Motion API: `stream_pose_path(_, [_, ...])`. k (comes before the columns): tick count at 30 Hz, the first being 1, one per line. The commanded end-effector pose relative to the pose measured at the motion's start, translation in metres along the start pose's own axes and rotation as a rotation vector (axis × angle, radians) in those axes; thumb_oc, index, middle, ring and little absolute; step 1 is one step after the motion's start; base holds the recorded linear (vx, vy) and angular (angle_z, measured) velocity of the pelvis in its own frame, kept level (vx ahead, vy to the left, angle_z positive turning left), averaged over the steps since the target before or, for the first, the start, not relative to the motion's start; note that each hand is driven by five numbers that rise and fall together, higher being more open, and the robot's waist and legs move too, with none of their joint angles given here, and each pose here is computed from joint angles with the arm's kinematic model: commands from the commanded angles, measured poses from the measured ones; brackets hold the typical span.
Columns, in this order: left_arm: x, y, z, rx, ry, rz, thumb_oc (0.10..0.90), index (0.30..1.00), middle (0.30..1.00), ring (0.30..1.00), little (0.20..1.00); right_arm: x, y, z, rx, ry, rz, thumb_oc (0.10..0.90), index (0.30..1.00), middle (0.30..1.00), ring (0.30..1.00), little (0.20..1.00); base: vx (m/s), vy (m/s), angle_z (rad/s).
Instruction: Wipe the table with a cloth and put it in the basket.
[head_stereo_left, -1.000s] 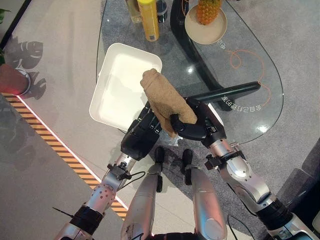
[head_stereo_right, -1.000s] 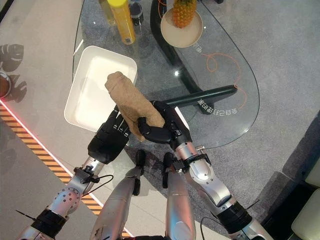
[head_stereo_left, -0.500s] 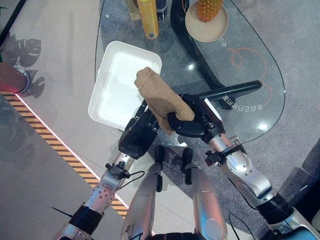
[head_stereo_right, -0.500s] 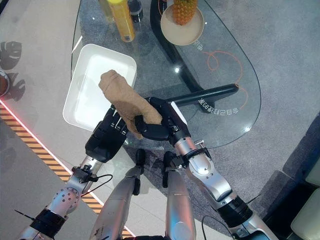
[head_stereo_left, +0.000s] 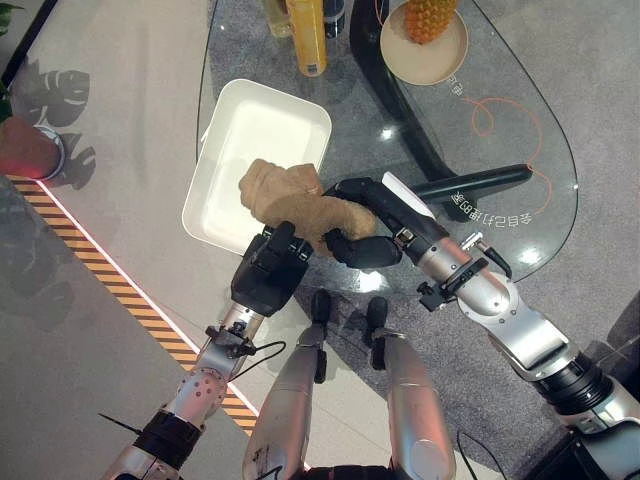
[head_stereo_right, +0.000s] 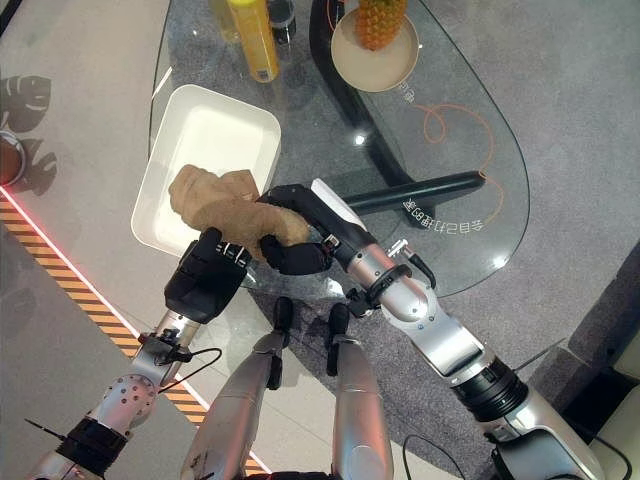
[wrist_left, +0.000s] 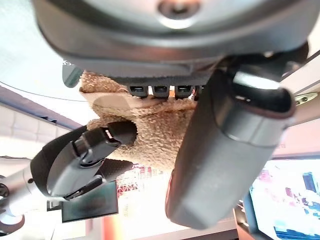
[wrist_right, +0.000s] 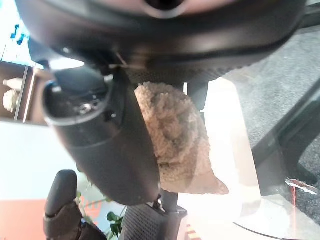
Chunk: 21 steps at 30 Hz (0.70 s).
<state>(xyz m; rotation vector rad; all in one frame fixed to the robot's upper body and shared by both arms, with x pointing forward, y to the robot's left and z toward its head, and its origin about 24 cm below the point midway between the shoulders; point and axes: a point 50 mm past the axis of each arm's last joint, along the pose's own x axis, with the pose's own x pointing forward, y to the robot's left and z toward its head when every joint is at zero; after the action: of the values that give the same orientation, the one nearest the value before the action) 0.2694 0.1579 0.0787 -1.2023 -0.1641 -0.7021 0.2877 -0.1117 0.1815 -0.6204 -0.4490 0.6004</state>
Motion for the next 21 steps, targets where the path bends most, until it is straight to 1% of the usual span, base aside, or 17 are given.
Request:
stream_pose_path(1, [0.051, -0.094, 0.025, -0.099, -0.193, -0.611, 0.800, 0.900, 0.900, 0.900, 0.900, -0.005, 0.032, 0.010, -0.058, -0.047, 0.235, 0.100, 0.300, 0.300, 0.300, 0.200, 0.00, 0.000, 0.00])
stream_pose_path(4, [0.055, -0.093, 0.027, -0.147, -0.239, -0.583, 0.800, 0.900, 0.900, 0.900, 0.900, -0.002, 0.032, 0.011, -0.064, -0.053, 0.243, 0.100, 0.300, 0.300, 0.300, 0.200, 0.00, 0.000, 0.00])
stream_pose_path(6, [0.057, -0.093, 0.029, -0.192, -0.272, -0.594, 0.800, 0.900, 0.900, 0.900, 0.900, 0.000, 0.032, 0.012, -0.071, -0.058, 0.252, 0.100, 0.300, 0.300, 0.300, 0.200, -0.01, -0.015, 0.04])
stream_pose_path(12, [0.060, -0.097, 0.029, -0.217, -0.334, -0.641, 0.800, 0.900, 0.900, 0.900, 0.900, 0.004, 0.032, 0.015, -0.076, -0.074, 0.272, 0.100, 0.300, 0.300, 0.300, 0.200, 0.00, -0.014, 0.05])
stream_pose_path(17, [0.067, -0.096, 0.031, -0.231, -0.361, -0.591, 0.800, 0.900, 0.900, 0.900, 0.900, 0.009, 0.030, 0.016, -0.076, -0.081, 0.266, 0.100, 0.300, 0.300, 0.300, 0.200, 0.00, -0.006, 0.00])
stream_pose_path(18, [0.067, -0.094, 0.032, -0.230, -0.369, -0.574, 0.698, 0.813, 0.813, 0.813, 0.798, 0.009, 0.030, 0.016, -0.077, -0.082, 0.266, 0.100, 0.300, 0.300, 0.300, 0.200, 0.00, 0.000, 0.00])
stream_pose_path(19, [0.068, -0.093, 0.033, -0.230, -0.373, -0.559, 0.435, 0.587, 0.587, 0.587, 0.535, 0.010, 0.030, 0.016, -0.078, -0.084, 0.269, 0.100, 0.300, 0.300, 0.300, 0.200, 0.00, 0.000, 0.00])
stream_pose_path(20, [0.067, -0.092, 0.033, -0.228, -0.375, -0.555, 0.407, 0.564, 0.564, 0.564, 0.507, 0.010, 0.030, 0.017, -0.079, -0.084, 0.269, 0.100, 0.300, 0.300, 0.300, 0.200, 0.00, 0.000, 0.00])
stream_pose_path(21, [0.067, -0.091, 0.035, -0.224, -0.380, -0.544, 0.193, 0.380, 0.380, 0.380, 0.293, 0.009, 0.030, 0.017, -0.080, -0.084, 0.269, 0.100, 0.300, 0.300, 0.300, 0.200, 0.00, 0.000, 0.00])
